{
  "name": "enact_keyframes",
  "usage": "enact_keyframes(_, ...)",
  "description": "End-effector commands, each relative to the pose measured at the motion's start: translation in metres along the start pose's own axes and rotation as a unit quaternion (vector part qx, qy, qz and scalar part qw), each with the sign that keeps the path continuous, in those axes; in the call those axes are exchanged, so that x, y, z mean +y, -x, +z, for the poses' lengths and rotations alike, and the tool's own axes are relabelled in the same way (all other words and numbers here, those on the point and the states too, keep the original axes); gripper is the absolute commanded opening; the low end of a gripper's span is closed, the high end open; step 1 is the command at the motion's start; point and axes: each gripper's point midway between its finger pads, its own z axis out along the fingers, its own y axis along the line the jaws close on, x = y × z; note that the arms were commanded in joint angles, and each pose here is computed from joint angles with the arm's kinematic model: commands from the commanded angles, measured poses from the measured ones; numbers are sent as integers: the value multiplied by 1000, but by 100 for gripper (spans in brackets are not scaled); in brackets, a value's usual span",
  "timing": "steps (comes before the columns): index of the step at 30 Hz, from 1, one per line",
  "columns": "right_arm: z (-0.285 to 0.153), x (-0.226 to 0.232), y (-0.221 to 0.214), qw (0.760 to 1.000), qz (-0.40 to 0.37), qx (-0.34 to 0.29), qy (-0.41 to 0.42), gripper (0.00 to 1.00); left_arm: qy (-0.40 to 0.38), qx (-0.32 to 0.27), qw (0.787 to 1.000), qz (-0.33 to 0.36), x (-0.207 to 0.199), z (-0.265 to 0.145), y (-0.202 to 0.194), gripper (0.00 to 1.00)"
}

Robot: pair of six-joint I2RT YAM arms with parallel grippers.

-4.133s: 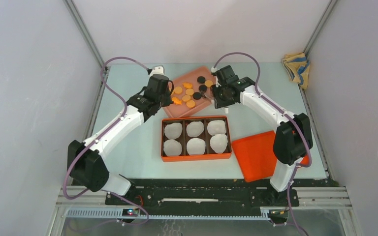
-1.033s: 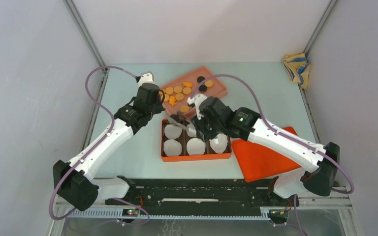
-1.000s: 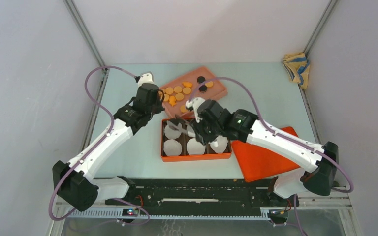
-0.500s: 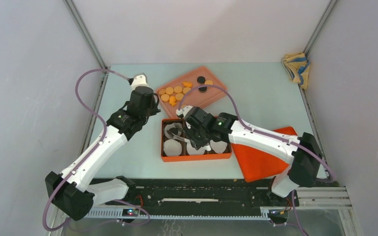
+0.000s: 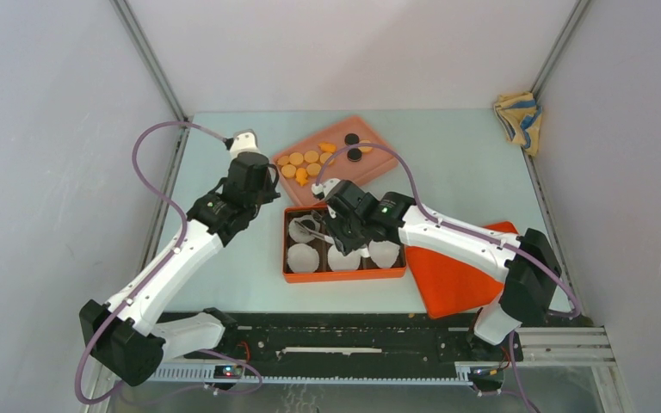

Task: Pack the cookies

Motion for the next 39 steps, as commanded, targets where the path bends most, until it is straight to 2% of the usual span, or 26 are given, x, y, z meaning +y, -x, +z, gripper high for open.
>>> enact_keyframes(1, -26, 1, 36, 998, 11, -63, 8, 49, -5, -1, 1000, -6, -2, -1, -1, 0)
enact_keyframes(4, -29, 0, 37, 998, 12, -65, 6, 54, -12, 0, 1000, -8, -3, -2, -2, 1)
enact_keyframes(7, -35, -4, 40, 997, 15, -75, -3, 49, -17, 1, 1000, -9, -5, -2, -3, 1)
enact_keyframes(13, -83, -25, 74, 988, 24, -149, -34, 48, -29, 0, 999, -13, -9, -4, -1, 0)
enact_keyframes(17, -90, -43, 89, 984, 38, -169, -47, 47, -35, 1, 999, -15, -13, -2, -1, 0)
enact_keyframes(30, -9, -128, 113, 979, 117, -129, -102, 45, -29, 9, 999, -12, -14, 4, -5, 0)
enact_keyframes(39, 36, -141, 113, 983, 136, -96, -80, 47, -16, 3, 1000, -8, -8, 4, -4, 0)
